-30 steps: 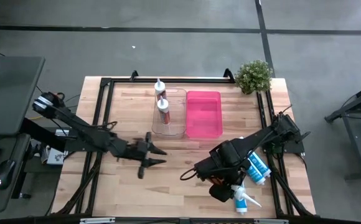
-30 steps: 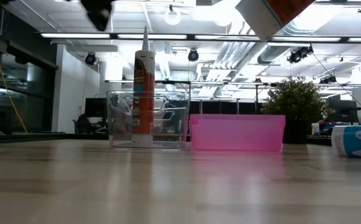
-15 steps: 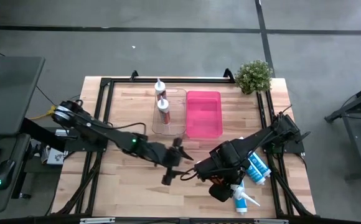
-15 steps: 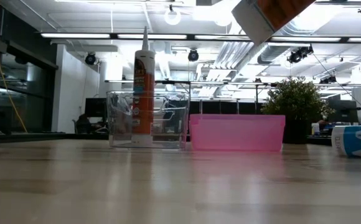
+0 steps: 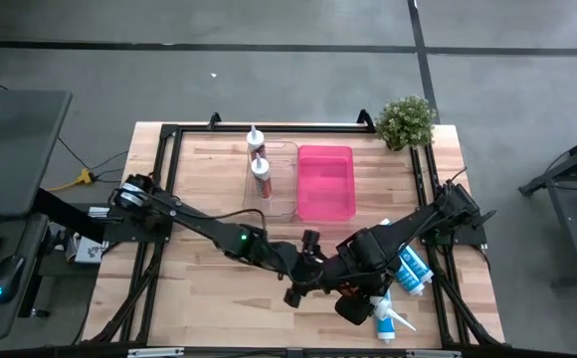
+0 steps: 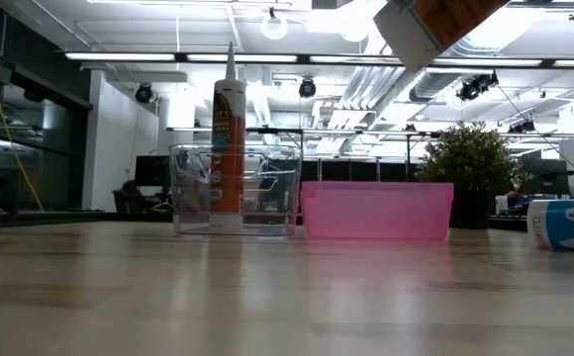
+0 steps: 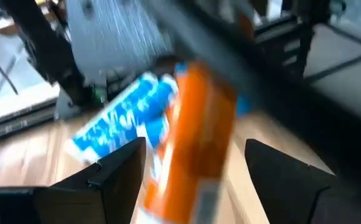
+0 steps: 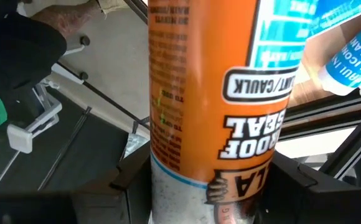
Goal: Pick & place silicon tubes, Sealant and Lysol wipes
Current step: Put the orange sealant into the transparent bin
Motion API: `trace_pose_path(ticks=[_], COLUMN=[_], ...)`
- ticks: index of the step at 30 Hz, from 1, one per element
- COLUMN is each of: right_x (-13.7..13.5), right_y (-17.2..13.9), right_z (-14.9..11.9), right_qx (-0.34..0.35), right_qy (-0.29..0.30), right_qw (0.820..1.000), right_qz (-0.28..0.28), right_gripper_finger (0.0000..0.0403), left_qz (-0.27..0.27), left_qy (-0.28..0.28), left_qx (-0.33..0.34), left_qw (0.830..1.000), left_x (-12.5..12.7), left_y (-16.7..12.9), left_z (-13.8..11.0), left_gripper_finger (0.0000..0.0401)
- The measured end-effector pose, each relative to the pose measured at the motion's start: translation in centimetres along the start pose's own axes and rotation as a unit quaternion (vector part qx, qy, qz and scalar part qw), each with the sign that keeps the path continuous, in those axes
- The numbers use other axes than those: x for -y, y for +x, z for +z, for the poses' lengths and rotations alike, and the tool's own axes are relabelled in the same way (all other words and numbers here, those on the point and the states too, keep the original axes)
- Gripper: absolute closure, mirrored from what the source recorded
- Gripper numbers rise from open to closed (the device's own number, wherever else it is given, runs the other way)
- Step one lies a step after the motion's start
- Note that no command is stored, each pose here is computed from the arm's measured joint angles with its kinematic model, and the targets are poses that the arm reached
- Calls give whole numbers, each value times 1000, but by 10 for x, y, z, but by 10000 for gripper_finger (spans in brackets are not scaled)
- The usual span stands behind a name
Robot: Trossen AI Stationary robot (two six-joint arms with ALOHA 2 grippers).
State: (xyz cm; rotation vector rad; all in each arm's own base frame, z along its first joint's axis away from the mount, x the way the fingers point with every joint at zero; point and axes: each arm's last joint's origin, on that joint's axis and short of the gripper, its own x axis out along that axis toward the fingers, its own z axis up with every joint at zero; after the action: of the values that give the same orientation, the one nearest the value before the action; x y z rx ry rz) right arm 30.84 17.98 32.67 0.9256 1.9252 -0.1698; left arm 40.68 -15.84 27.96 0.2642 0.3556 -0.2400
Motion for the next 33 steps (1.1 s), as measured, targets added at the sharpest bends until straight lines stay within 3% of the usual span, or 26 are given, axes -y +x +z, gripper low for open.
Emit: trace_pose_path(ticks=[15,25,33], right_x=[-1,-1,-1], right_y=[1,0,0], right_z=[2,3,4], right_qx=[9,15,16], right_qy=[-17,-20,-20], right_qw=[1000,1000,1000], right_qz=[0,2,4], right_gripper_finger=[196,196,196], left_qz=[-27,-32,-54], left_qy=[16,26,32], left_qx=[-7,-1,-2], left_qw=[999,999,998], left_x=[-4,-4,-3], left_y=[27,28,28], left_z=[-16,-16,-17], left_gripper_finger=[130,132,188])
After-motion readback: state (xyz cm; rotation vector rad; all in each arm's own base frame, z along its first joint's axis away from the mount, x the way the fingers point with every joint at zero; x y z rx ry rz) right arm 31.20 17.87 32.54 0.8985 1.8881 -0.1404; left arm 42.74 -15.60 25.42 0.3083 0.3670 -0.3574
